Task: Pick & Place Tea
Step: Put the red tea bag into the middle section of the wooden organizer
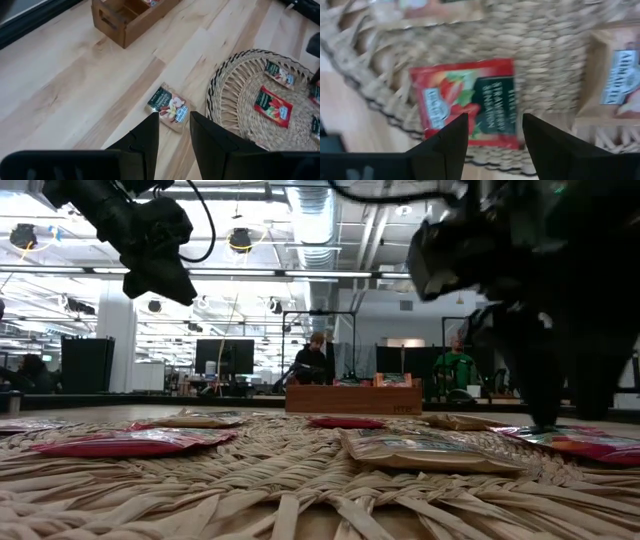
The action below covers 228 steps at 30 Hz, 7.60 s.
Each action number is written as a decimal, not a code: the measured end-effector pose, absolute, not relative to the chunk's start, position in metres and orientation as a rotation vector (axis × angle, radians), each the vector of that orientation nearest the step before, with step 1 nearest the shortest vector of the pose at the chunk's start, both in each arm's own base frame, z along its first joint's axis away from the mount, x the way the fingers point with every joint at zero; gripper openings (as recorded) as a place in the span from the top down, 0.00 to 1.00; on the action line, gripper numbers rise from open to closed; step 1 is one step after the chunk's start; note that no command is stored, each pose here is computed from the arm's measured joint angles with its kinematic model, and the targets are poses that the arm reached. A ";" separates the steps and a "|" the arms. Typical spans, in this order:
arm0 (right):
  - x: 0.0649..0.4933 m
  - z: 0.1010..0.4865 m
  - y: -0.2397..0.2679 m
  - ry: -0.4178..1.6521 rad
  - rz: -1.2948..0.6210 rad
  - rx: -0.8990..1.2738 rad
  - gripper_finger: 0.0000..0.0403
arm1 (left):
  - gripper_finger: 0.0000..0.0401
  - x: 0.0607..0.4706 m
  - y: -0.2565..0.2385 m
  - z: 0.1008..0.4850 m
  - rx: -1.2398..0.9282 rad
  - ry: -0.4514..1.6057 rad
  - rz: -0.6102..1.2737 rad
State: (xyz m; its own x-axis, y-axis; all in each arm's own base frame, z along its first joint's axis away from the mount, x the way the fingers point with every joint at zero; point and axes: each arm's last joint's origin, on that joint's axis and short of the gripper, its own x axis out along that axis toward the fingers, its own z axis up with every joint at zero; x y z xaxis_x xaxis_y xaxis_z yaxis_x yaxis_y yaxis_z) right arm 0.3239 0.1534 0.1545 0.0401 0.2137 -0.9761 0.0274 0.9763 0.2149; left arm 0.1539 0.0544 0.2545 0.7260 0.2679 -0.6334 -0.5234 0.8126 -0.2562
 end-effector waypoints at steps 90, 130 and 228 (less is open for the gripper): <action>0.342 0.265 0.165 1.535 -0.114 0.020 1.00 | 0.75 0.160 0.041 0.257 -0.296 0.619 0.289; 0.390 0.313 -0.164 1.391 -0.232 -0.591 1.00 | 0.75 0.168 0.048 0.273 -0.267 0.406 0.464; 0.416 0.248 0.050 1.302 0.219 -0.003 0.63 | 0.75 0.165 -0.003 0.258 -0.367 0.586 0.310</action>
State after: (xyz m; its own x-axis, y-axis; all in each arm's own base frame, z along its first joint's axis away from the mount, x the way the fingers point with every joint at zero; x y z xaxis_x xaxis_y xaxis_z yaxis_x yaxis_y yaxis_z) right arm 0.4164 0.0504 0.2482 0.2475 0.1589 -0.9558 -0.1623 0.9793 0.1208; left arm 0.1648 -0.0029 0.2581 0.7905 0.1786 -0.5858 -0.3835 0.8902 -0.2461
